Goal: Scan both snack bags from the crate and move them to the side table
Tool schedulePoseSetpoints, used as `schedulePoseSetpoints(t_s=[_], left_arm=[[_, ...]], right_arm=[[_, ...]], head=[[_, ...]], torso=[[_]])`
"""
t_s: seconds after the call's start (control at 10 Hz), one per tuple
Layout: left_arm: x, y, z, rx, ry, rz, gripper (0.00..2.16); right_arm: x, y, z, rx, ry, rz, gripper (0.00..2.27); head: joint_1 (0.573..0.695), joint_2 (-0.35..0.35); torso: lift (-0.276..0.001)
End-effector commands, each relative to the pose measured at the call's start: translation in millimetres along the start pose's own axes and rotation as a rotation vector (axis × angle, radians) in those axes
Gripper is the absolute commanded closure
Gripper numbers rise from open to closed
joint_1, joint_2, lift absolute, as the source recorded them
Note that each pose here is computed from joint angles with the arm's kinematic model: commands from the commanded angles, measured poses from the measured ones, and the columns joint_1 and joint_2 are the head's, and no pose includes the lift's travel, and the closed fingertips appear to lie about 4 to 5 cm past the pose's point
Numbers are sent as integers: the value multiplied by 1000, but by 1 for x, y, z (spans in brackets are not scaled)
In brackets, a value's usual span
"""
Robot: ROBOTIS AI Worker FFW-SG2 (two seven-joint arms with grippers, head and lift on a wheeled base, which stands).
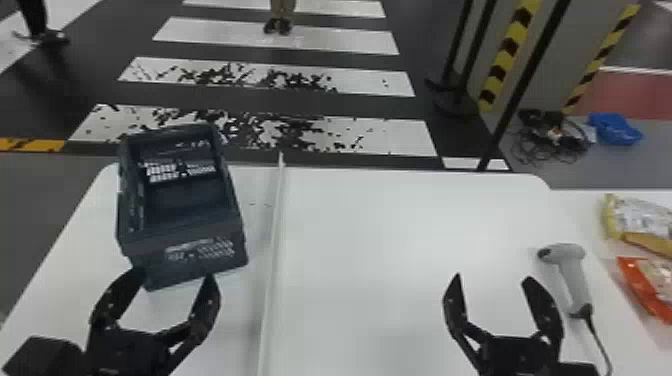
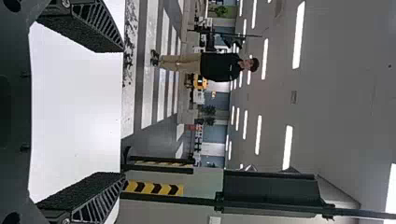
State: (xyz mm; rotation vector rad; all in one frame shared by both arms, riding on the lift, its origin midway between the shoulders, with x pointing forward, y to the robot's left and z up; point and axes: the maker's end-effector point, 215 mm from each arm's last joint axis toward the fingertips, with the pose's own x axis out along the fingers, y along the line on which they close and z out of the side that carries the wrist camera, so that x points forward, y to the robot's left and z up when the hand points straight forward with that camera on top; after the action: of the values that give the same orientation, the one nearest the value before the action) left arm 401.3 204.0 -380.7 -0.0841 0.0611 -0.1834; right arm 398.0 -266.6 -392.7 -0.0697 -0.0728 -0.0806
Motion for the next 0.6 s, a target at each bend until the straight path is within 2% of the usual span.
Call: schedulePoseSetpoints(t_s=[0.0,0.5], left_arm=[[-2,-1,2,-2,-8,1,83],[-5,-4,5,3,-26,4,87]], right_arm=[[-1,2,1,3,-5,2,39],[-5,3,4,6,-17,5,39]], head=[[695,-90],[695,-86]], torso=[[-99],[-99]])
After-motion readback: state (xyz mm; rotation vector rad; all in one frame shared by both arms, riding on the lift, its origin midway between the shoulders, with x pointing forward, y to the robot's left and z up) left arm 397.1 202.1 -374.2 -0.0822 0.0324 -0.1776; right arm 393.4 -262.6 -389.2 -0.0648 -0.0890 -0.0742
